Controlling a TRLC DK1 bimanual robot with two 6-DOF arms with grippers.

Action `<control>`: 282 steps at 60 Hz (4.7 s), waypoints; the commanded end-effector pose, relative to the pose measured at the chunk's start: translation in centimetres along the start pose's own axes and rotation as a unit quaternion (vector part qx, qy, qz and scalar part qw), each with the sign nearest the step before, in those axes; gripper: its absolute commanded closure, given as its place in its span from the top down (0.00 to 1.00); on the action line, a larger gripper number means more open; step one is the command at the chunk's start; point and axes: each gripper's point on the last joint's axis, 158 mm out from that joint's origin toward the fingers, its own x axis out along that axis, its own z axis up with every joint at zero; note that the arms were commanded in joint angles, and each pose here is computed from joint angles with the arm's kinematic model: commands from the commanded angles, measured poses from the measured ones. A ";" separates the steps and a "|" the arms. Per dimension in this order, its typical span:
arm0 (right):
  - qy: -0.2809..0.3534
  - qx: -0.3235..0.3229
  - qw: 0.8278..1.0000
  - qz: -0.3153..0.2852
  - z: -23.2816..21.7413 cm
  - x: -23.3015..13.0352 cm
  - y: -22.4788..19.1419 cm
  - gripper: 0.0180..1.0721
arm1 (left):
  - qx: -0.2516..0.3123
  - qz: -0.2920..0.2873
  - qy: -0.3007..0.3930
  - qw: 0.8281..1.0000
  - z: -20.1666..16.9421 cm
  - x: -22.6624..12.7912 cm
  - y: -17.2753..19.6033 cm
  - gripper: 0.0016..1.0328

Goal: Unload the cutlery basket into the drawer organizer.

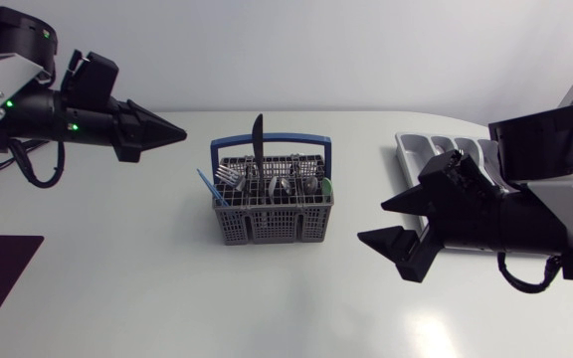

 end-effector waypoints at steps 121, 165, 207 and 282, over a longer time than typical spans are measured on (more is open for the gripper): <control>0.019 0.002 1.000 0.010 -2.0 1.8 1.0 0.87 | 0.058 -0.060 0.046 0.995 -7.5 5.7 0.1 0.41; 0.016 0.002 1.000 0.009 -1.9 1.6 1.1 0.87 | 0.051 -0.055 0.042 0.996 -7.4 5.5 0.1 0.18; 0.015 0.000 1.000 0.011 -1.9 1.7 1.3 0.87 | 0.052 -0.054 0.050 0.996 -7.8 4.7 -0.8 0.34; 0.027 0.004 1.000 0.017 -2.7 2.5 1.4 0.87 | 0.106 -0.060 0.006 0.993 -9.0 4.4 -0.7 0.67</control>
